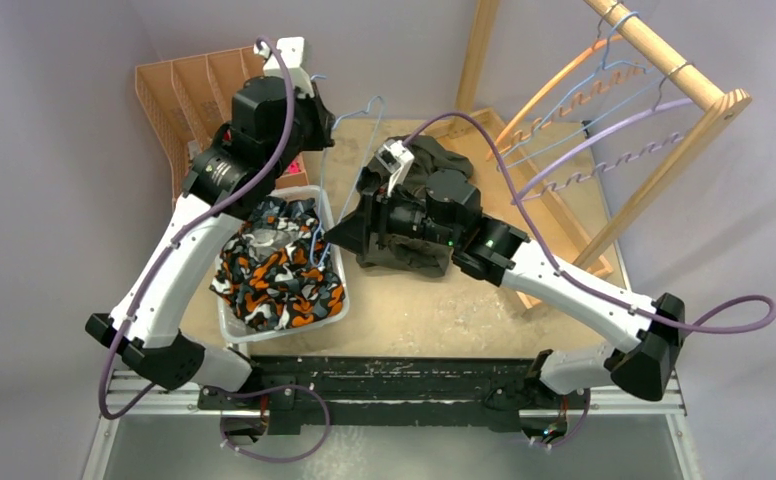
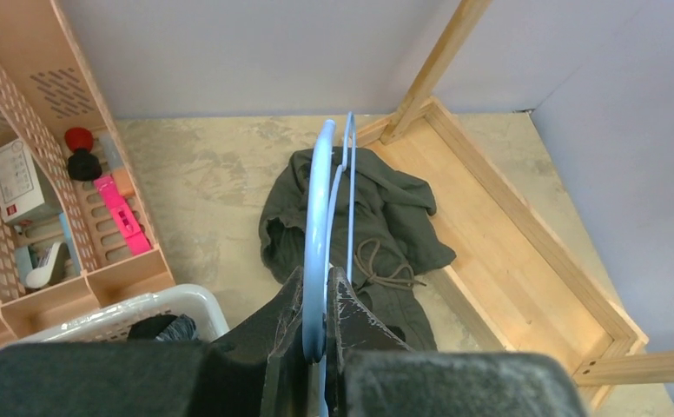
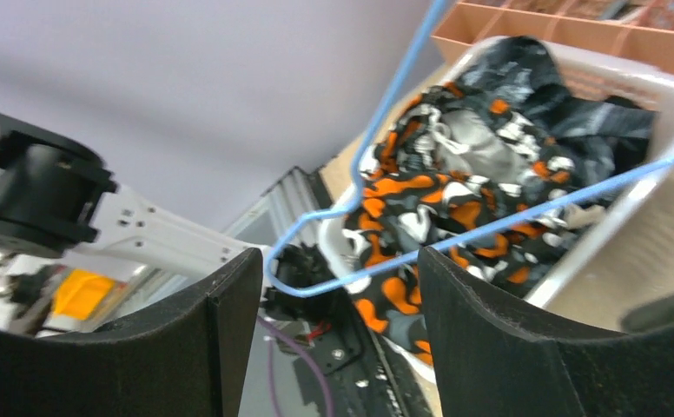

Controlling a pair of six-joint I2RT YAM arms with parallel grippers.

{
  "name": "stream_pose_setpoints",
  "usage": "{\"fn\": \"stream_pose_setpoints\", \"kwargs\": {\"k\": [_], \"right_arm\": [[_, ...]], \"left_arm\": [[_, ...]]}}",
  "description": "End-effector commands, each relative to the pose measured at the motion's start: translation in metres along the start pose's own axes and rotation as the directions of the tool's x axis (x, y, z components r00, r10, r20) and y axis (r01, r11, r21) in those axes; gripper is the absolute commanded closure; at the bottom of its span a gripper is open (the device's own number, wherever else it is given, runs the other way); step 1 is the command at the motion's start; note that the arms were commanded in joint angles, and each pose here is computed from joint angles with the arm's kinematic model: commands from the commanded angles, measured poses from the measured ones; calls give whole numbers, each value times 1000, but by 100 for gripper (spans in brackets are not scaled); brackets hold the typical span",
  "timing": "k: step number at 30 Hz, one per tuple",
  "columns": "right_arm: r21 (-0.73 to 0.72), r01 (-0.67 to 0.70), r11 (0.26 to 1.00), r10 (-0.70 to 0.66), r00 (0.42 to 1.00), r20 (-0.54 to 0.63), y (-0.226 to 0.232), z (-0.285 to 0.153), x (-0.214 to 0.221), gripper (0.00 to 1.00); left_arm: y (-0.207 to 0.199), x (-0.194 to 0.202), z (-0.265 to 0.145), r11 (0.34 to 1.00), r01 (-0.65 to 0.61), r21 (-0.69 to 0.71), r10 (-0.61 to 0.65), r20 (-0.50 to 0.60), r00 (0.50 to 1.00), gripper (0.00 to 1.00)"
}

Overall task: Remove the shorts from the hanger
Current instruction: Pick up the hanger at the center of the board.

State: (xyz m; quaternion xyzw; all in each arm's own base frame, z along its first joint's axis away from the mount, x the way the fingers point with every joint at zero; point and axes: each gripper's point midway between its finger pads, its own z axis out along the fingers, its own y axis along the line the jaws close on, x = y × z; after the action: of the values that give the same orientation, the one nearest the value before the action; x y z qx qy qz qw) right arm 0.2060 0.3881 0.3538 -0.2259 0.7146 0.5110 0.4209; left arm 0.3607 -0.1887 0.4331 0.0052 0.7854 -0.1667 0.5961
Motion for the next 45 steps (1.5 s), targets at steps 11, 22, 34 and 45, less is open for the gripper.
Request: {"fn": "stream_pose_setpoints", "kwargs": {"k": [11,22,34,45], "right_arm": [[-235,-197,952,200,980,-13,44,35,-10,38],[-269,-198,942,219,974,50,55,59,-21,52],[-201,-339,919,371,917,147,45,55,-43,100],[-83,-417,905,418,840,346,19,63,-90,100]], "left_arm": [[-8,-24,5,998,-63,20,63,33,997,100],[5,-24,16,996,-64,-68,67,41,997,100],[5,-28,20,992,-97,-78,101,46,994,67],[19,-46,-23,993,-45,-106,56,104,993,19]]}}
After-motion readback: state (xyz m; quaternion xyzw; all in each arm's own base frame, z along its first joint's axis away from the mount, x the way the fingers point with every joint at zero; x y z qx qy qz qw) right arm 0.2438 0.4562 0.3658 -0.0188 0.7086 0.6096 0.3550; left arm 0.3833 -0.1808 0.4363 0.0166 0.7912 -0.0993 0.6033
